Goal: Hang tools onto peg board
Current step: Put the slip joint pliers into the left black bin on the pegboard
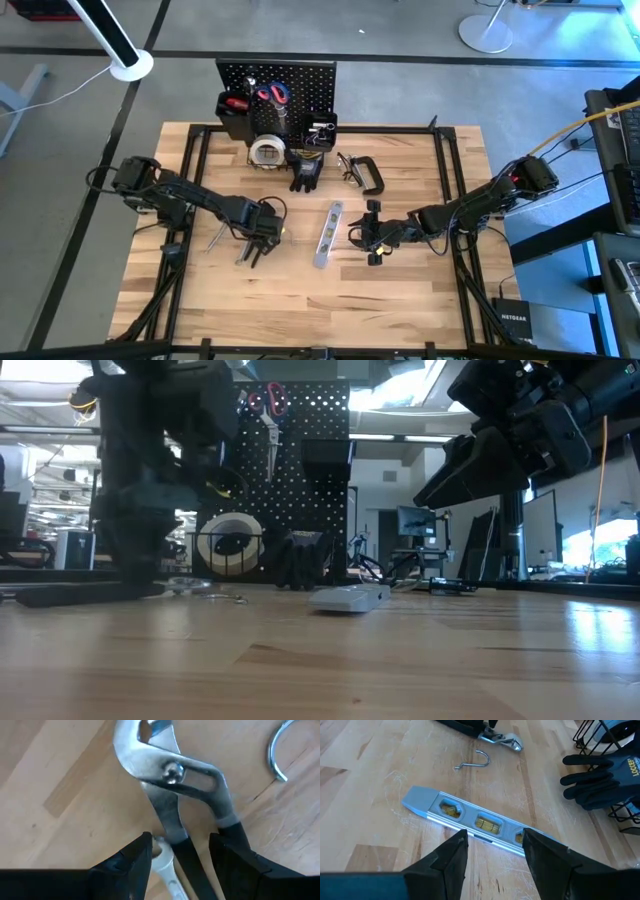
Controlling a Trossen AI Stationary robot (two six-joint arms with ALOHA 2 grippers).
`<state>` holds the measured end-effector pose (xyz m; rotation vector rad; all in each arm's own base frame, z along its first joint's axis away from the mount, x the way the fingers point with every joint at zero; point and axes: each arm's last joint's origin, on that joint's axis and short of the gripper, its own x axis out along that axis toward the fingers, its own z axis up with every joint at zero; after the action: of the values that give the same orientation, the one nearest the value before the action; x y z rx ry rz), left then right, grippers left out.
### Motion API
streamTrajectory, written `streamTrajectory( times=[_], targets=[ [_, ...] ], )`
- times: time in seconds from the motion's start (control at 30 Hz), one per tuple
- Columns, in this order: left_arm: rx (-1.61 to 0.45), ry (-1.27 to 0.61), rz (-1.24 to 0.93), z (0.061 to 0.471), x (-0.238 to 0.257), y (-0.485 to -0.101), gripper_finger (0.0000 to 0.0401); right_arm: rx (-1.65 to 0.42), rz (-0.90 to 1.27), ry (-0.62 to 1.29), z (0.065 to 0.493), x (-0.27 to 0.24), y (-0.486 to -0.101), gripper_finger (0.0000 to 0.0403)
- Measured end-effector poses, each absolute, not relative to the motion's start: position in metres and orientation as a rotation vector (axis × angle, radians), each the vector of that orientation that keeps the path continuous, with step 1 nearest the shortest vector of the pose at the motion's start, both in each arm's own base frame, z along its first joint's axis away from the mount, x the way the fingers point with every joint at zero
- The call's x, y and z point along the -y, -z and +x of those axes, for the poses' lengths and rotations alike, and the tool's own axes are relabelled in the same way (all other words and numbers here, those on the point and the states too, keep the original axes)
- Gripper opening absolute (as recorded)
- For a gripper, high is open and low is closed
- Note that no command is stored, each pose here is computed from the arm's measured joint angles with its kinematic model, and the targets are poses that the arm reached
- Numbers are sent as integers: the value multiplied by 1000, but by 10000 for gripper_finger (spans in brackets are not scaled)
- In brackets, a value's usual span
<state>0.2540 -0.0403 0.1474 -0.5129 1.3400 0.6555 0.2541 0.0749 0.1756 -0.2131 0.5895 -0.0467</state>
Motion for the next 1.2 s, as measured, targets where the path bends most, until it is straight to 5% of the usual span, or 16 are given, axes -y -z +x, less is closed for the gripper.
streamTrajectory(
  times=[0.43, 0.87, 1.2],
  targets=[
    [-1299, -669, -561, 248, 31, -133, 180, -590, -213, 47, 254, -75, -176, 192],
    [-1284, -604, -541, 252, 33, -132, 39, -590, -214, 46, 254, -75, -176, 192],
    [-1267, -613, -533, 254, 33, -134, 37, -590, -214, 46, 254, -75, -176, 193]
  ],
)
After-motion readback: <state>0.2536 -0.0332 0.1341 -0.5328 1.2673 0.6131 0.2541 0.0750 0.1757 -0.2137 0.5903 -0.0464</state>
